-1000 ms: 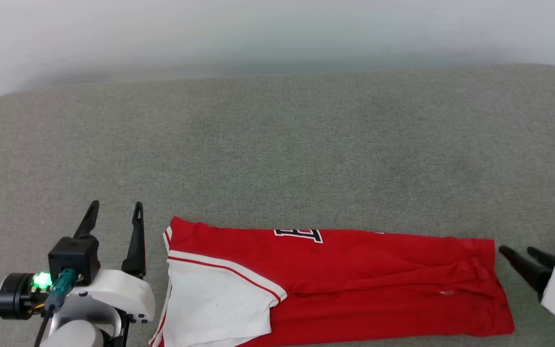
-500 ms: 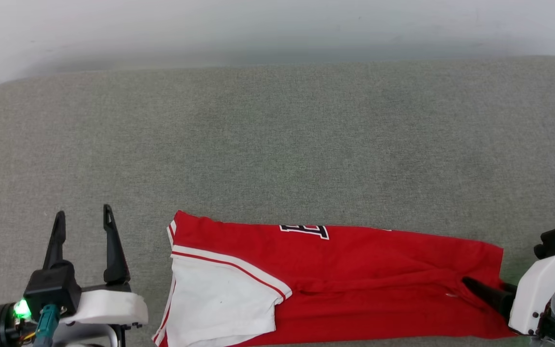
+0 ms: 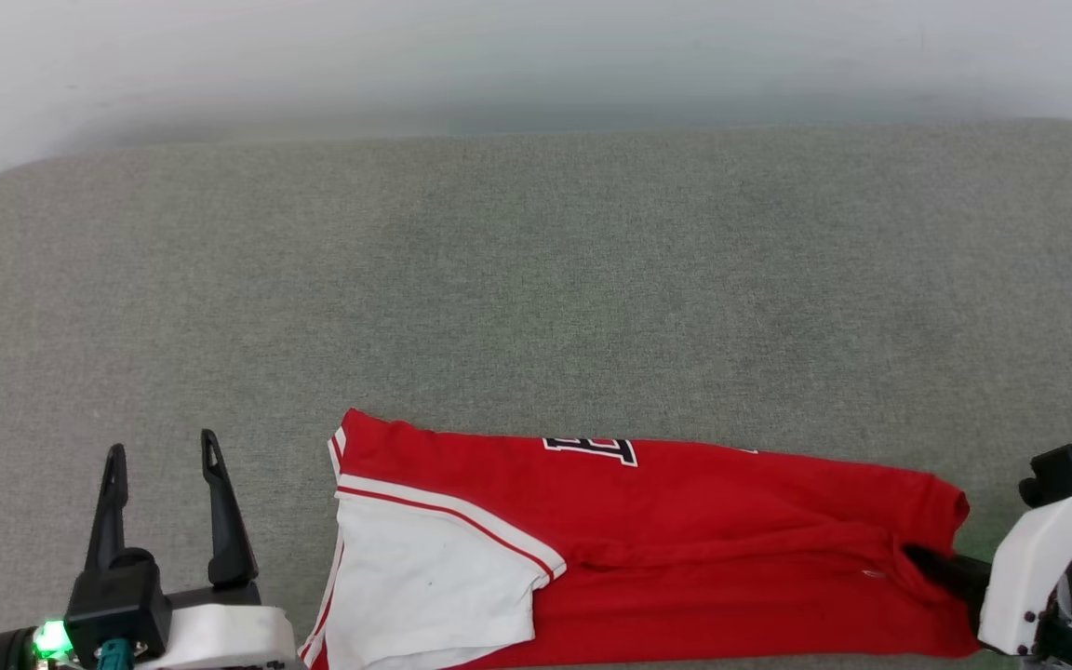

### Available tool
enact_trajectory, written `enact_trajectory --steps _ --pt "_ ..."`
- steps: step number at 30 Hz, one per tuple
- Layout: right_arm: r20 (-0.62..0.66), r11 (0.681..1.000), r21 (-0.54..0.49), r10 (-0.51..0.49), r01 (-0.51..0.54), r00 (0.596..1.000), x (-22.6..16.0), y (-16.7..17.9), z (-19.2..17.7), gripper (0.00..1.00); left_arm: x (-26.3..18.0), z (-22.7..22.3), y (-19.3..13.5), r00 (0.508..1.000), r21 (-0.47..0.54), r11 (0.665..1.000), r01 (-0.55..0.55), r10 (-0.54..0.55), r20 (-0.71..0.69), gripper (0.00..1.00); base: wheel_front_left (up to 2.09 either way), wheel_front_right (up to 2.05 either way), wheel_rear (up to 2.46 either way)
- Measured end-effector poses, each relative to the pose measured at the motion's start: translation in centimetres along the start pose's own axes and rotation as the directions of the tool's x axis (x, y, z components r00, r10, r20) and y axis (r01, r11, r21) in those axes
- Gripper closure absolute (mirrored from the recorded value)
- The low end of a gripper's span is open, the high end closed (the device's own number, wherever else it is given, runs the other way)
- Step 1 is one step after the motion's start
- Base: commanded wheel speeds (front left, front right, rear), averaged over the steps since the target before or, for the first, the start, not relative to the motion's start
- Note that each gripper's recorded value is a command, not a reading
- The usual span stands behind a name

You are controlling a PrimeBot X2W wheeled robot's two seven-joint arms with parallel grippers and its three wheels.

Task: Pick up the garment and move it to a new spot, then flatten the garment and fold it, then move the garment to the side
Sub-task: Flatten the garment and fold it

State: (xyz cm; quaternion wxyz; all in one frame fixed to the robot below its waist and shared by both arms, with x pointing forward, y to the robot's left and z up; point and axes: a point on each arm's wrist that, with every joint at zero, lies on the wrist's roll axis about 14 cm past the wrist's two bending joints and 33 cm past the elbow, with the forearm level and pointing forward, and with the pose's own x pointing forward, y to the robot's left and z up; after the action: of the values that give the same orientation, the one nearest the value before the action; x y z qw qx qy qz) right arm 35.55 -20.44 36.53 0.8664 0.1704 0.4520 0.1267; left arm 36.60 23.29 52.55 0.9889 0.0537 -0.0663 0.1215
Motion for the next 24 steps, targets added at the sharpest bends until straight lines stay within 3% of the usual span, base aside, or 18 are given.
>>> enact_trajectory --steps 8,14,17,24 --pt "0.090 0.994 -0.022 -0.108 0.110 0.990 -3.4 -4.0 3.3 1.00 -1.3 0.3 -0.3 1.000 0.000 1.000 0.020 -0.020 0.004 0.00 0.00 0.00 0.00" --pt "0.077 0.973 -0.055 -0.218 0.222 0.973 -6.3 -7.5 4.2 1.00 -2.1 0.4 -0.1 1.000 0.007 1.000 0.021 -0.021 0.004 0.00 0.00 0.00 0.00" --pt "0.058 0.976 -0.084 -0.195 0.199 0.979 -6.6 -6.6 4.2 1.00 -2.3 0.5 0.1 1.000 0.007 1.000 0.016 -0.016 0.005 0.00 0.00 0.00 0.00" --pt "0.069 0.991 -0.133 0.009 0.000 0.998 -6.6 0.0 5.1 1.00 -3.0 0.1 0.4 1.000 0.012 1.000 0.010 -0.010 -0.007 0.00 0.00 0.00 0.00"
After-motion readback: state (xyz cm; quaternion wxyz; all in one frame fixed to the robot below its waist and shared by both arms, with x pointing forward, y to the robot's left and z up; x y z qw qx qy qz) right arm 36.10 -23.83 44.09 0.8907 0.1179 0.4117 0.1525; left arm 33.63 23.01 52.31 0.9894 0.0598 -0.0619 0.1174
